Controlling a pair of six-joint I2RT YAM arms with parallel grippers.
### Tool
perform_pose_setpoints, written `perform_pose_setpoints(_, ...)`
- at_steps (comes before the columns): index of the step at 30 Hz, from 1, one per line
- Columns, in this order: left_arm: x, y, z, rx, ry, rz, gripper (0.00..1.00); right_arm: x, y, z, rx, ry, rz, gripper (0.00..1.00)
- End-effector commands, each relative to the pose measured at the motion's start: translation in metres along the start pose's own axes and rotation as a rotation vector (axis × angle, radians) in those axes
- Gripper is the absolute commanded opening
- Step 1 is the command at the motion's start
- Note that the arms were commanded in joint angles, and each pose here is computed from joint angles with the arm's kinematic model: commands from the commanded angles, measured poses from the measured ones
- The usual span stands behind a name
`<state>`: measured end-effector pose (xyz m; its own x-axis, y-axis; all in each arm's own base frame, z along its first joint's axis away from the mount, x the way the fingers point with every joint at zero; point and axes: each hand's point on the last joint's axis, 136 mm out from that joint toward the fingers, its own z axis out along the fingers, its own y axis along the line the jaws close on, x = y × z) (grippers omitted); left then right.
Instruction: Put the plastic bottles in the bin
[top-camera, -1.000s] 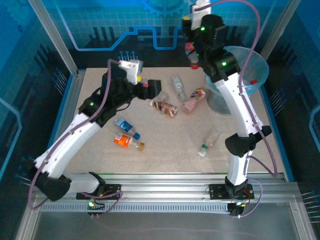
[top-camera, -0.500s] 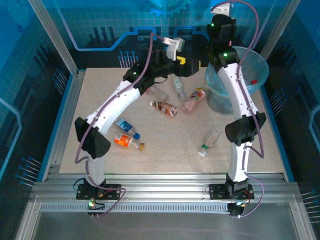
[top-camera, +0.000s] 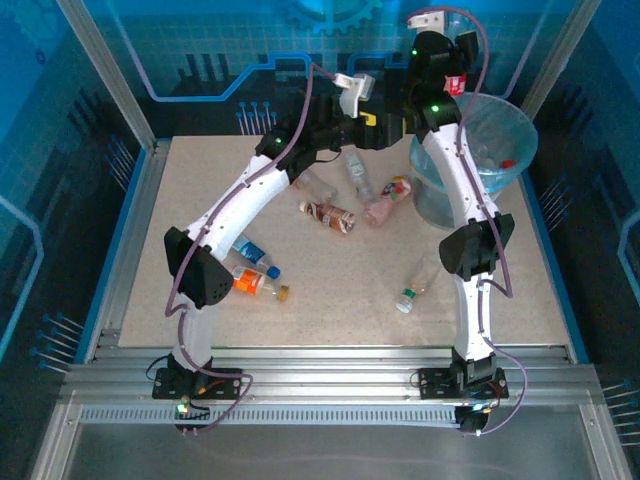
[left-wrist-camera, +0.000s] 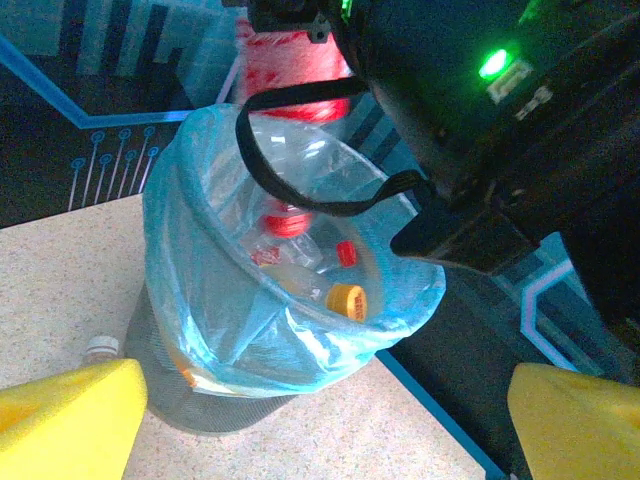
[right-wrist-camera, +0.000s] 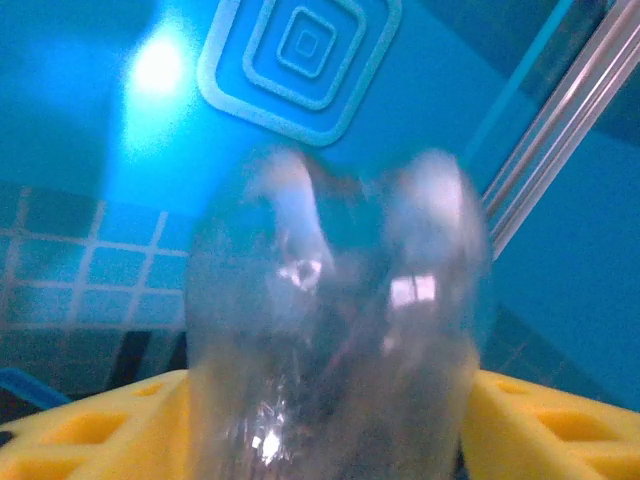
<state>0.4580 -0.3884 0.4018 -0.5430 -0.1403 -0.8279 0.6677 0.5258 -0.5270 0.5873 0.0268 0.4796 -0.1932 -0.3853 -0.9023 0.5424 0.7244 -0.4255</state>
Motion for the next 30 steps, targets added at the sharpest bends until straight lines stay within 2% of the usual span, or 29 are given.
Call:
perform_pose_setpoints(1,0.001,-0.020,0.001,0.057,0.011,0.027,0.94,-0.012,-0.015,-0.009,0.030,-0.004,0.069,0.72)
perform_pose_setpoints(7,0.005,-0.018,-0.004,0.044,0.017,0.035,0.95,-0.010,-0.021,-0.012,0.020,0.016,0.117,0.73)
perform_pose_setpoints(13,0.009,-0.012,-0.008,0.025,0.013,0.032,0.95,-0.012,-0.009,-0.022,-0.051,0.029,0.151,0.72)
perform_pose_setpoints(19,0.015,-0.006,-0.007,0.008,0.022,0.006,0.95,-0.003,0.032,-0.038,-0.243,0.093,0.207,0.69)
perform_pose_setpoints(22,0.017,-0.001,-0.012,-0.016,0.030,-0.002,0.95,0.015,0.049,-0.042,-0.287,0.157,0.207,0.66)
perform_pose_setpoints(27,0.020,0.008,-0.024,-0.061,0.026,-0.007,0.95,0.072,0.060,-0.042,-0.303,0.349,0.221,0.57)
perform_pose_setpoints(30,0.023,0.011,-0.030,-0.076,0.031,-0.008,0.95,0.094,0.066,-0.048,-0.359,0.435,0.248,0.58)
